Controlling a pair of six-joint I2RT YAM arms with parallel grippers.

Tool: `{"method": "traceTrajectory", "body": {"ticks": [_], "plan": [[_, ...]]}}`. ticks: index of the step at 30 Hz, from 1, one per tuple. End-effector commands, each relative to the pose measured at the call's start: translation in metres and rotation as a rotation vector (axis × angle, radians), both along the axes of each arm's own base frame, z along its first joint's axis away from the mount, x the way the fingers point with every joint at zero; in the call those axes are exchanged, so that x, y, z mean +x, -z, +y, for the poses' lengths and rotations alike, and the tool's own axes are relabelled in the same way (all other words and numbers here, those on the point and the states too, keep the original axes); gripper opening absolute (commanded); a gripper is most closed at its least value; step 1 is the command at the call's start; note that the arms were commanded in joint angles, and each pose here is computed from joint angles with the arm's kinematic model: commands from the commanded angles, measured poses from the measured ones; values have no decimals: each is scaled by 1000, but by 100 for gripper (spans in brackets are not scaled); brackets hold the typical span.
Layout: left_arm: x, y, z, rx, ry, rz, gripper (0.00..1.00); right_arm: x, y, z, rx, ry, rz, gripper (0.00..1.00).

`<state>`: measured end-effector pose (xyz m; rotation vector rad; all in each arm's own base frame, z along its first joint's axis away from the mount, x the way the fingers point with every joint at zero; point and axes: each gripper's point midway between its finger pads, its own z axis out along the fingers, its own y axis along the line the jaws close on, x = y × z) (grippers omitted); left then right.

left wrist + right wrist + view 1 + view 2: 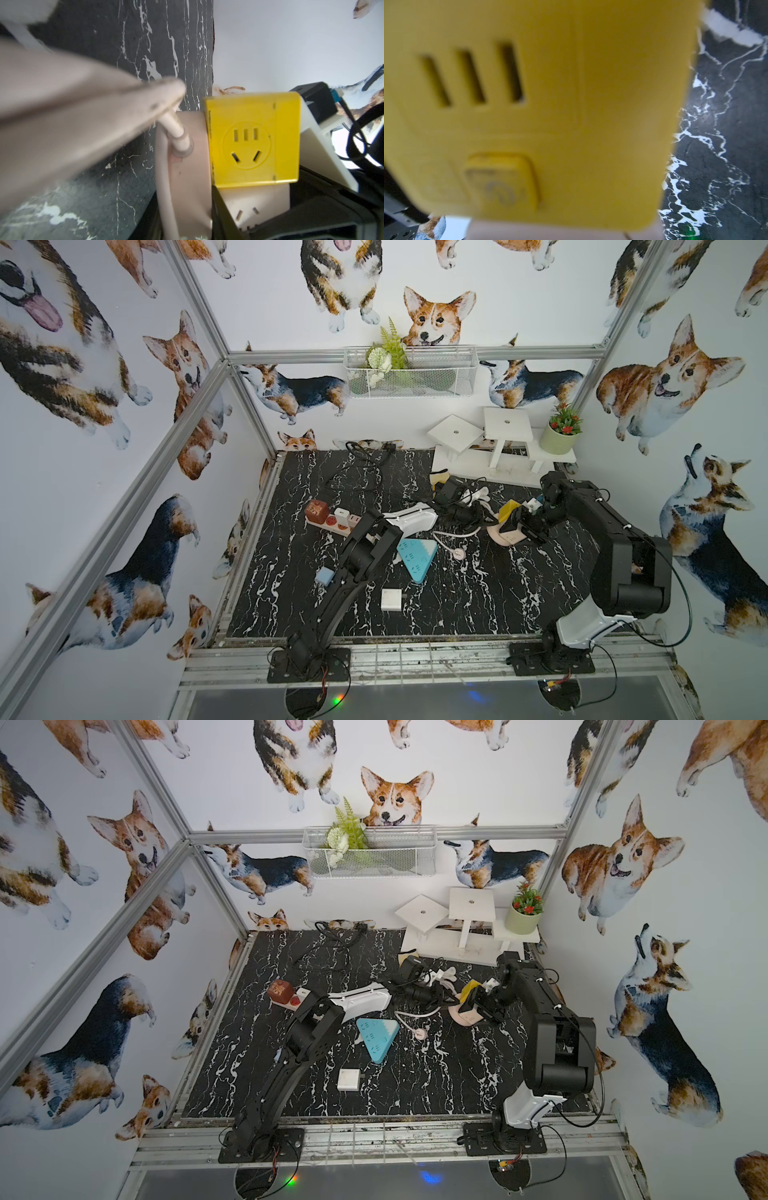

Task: Pull the plug off the socket
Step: Remove the plug from the socket, then place the plug at the center of the board.

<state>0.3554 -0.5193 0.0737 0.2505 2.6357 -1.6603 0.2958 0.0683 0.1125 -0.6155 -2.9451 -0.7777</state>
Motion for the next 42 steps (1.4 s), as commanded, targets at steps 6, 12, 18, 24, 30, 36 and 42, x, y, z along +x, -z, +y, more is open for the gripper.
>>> {"method": "traceTrajectory", "body": {"ticks": [6,12,18,24,30,36,42], "plan": [[0,52,20,145,-100,122,0,-2,13,11,-245,-138,-101,0],[-6,59,28,174,-73,121,0,-3,-14,-8,-177,29,-149,0],[-5,55,30,174,-62,113,0,-26,-20,-6,-84,96,-71,0],[-4,52,29,153,-51,117,0,-49,5,-4,-51,167,14,0],[-4,51,29,145,-48,120,0,-59,24,15,89,233,91,15],[-3,50,30,143,-48,120,0,-69,32,-1,-24,221,153,52],[-3,49,30,140,-44,116,0,-77,31,-22,-165,224,195,74]]}}
